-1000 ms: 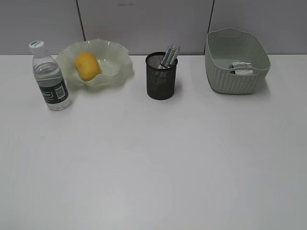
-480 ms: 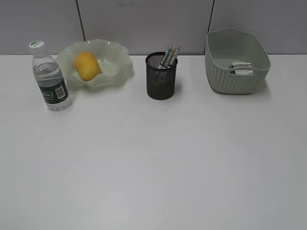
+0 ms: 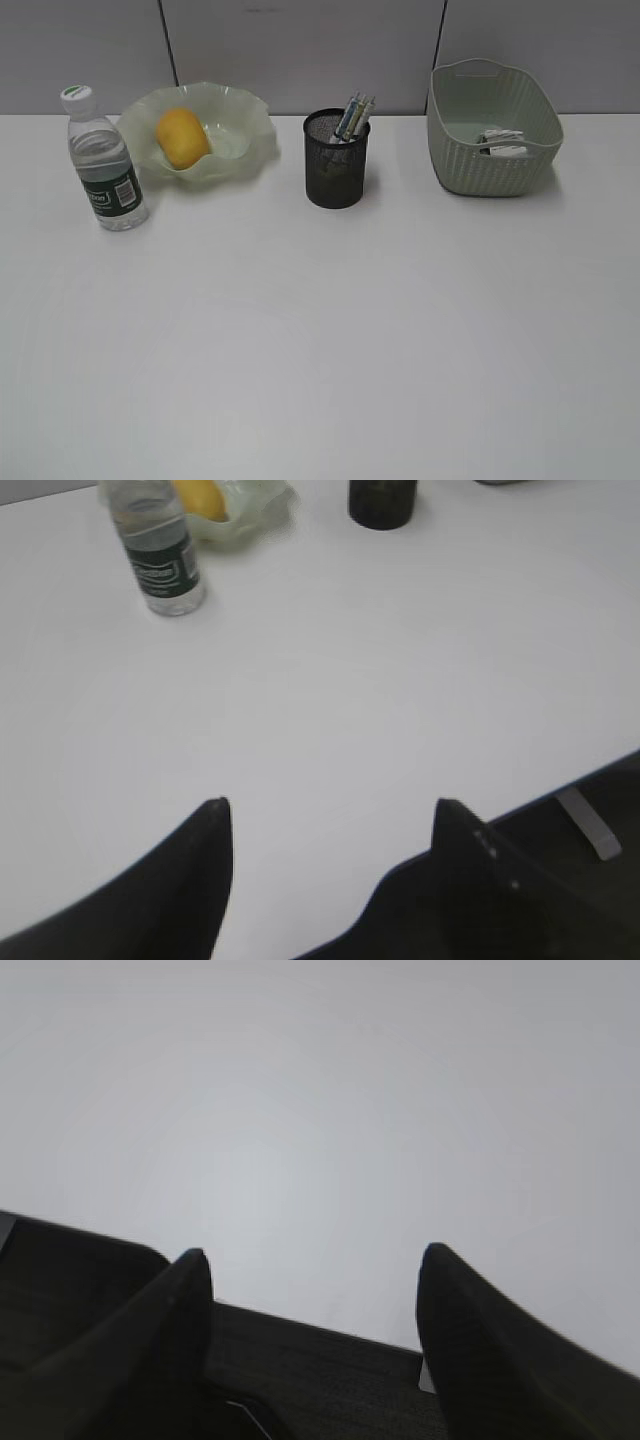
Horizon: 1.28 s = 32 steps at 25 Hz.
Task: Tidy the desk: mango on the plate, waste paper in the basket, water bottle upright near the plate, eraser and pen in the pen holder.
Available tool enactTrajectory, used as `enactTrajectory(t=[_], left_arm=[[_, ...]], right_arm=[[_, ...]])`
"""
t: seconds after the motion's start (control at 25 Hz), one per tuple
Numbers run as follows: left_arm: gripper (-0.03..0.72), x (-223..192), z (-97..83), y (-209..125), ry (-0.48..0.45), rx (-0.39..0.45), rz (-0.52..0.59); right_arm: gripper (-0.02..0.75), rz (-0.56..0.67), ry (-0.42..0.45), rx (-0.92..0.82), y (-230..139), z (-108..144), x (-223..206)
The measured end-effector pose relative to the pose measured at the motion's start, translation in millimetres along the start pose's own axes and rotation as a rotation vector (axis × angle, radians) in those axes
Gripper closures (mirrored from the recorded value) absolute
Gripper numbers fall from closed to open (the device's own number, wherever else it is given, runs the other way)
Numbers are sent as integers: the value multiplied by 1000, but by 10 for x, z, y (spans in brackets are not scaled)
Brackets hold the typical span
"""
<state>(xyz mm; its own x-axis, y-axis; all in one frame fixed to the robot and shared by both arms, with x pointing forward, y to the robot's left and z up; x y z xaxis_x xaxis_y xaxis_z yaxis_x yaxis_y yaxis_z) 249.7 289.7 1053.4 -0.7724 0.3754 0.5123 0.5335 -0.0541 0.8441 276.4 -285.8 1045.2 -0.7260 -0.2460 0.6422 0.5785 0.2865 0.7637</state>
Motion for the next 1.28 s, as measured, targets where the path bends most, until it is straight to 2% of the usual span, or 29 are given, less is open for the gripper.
enactTrajectory(t=[0.28,0.52,0.64,1.28], left_arm=[[211,-6,31,9,190,116,-36],[211,71,16,-34,270,155,-111],[212,106,2,-56,271,151,-140],[222,108,0,-58,273,153,-143]], right_arm=[[230,-78,-195,-143,-69,-57,128],[230,-181,-299,-191,-157,-20,270],[230,-221,-318,-192,-189,3,316],[230,-228,-309,-195,-193,15,317]])
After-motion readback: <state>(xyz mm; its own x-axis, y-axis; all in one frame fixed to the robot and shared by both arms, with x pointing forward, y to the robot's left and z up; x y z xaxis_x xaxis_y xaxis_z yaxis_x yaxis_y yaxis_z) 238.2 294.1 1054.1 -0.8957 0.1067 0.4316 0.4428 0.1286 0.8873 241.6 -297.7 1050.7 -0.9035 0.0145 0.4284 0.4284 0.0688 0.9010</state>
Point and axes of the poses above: a point on each arm's last joint axis where the gripper is mounted, x pointing back along that axis away from the gripper, z along the wrist's bending axis when the last joint is at zero, y = z × x, the point moved 1 cm from there along -x, pointing out along that axis toward the gripper, and after that the axes turned 8 degrees about x, right-handed, at the moved point
